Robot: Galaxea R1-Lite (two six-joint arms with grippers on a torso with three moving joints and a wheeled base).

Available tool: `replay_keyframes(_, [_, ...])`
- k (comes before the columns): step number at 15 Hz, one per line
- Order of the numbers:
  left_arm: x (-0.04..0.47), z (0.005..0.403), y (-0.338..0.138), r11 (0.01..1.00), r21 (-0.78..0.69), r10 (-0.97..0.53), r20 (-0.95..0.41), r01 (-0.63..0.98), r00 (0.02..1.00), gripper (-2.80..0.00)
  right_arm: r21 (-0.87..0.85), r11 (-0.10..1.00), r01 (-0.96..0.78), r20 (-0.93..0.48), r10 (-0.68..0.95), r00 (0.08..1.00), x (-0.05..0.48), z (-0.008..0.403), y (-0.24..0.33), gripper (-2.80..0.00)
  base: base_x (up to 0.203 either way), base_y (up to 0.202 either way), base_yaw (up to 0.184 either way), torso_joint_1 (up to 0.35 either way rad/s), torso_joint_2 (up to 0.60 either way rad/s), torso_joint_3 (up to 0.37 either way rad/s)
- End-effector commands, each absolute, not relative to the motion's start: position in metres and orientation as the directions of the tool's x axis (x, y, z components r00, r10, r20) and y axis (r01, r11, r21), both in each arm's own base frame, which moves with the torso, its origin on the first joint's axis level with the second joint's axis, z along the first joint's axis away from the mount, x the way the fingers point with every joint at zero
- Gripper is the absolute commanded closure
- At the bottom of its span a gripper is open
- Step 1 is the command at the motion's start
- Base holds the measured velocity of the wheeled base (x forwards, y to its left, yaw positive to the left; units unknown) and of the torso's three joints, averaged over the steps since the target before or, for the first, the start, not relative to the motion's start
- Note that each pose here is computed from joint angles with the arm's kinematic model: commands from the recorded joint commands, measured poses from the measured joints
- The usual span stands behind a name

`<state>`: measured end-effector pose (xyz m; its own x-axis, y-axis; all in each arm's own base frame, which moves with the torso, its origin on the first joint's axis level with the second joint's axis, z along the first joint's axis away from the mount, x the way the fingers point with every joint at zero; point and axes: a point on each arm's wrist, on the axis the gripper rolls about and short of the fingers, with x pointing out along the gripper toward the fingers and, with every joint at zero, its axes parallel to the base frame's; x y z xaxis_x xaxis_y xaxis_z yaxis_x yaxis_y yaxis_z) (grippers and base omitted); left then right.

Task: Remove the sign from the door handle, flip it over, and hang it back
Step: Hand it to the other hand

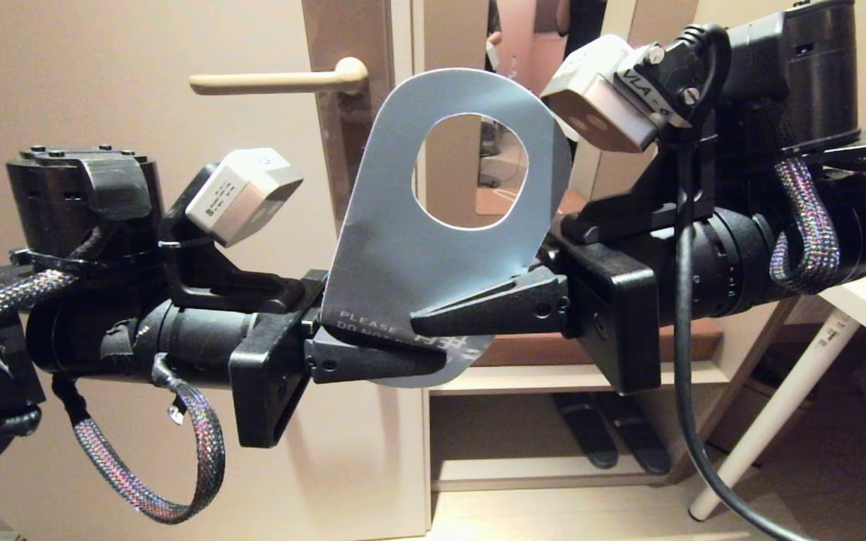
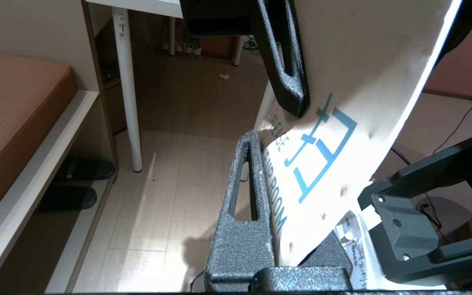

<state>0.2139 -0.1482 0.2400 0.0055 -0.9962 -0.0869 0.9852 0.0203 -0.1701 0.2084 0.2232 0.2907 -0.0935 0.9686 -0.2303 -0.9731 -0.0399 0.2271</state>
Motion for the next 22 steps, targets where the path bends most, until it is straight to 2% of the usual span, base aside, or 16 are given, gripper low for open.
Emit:
replay_keyframes(1, [0.2136,0.2402,-0.1482,0.014,-0.169,-0.996,-0.085,0.986,0.0,0.0,0.229,-0.046,-0.972,-0.23,0.968,-0.1,0.2084,0.2904,0.2236,0.0,0.0,0.0,0.0,0.0,0.0,0.0])
replay_keyframes(14, [0.213,0.2393,-0.1479,0.015,-0.172,-0.996,-0.086,0.985,0.0,0.0,0.188,-0.056,-0.981,-0.191,0.977,-0.092,0.2129,0.2932,0.2275,0.0,0.0,0.0,0.0,0.0,0.0,0.0])
replay_keyframes(15, [0.213,0.2393,-0.1479,0.015,-0.173,-0.996,-0.086,0.985,0.0,0.0,0.186,-0.055,-0.981,-0.19,0.978,-0.091,0.213,0.2937,0.2274,-2.8,0.0,0.0,0.0,0.0,0.0,0.0])
replay_keyframes(22, [0.2117,0.2403,-0.1471,0.015,-0.17,-0.996,-0.085,0.985,0.0,0.0,0.183,-0.052,-0.982,-0.191,0.978,-0.087,0.2124,0.2934,0.2261,-2.8,0.0,0.0,0.0,0.0,0.0,0.0])
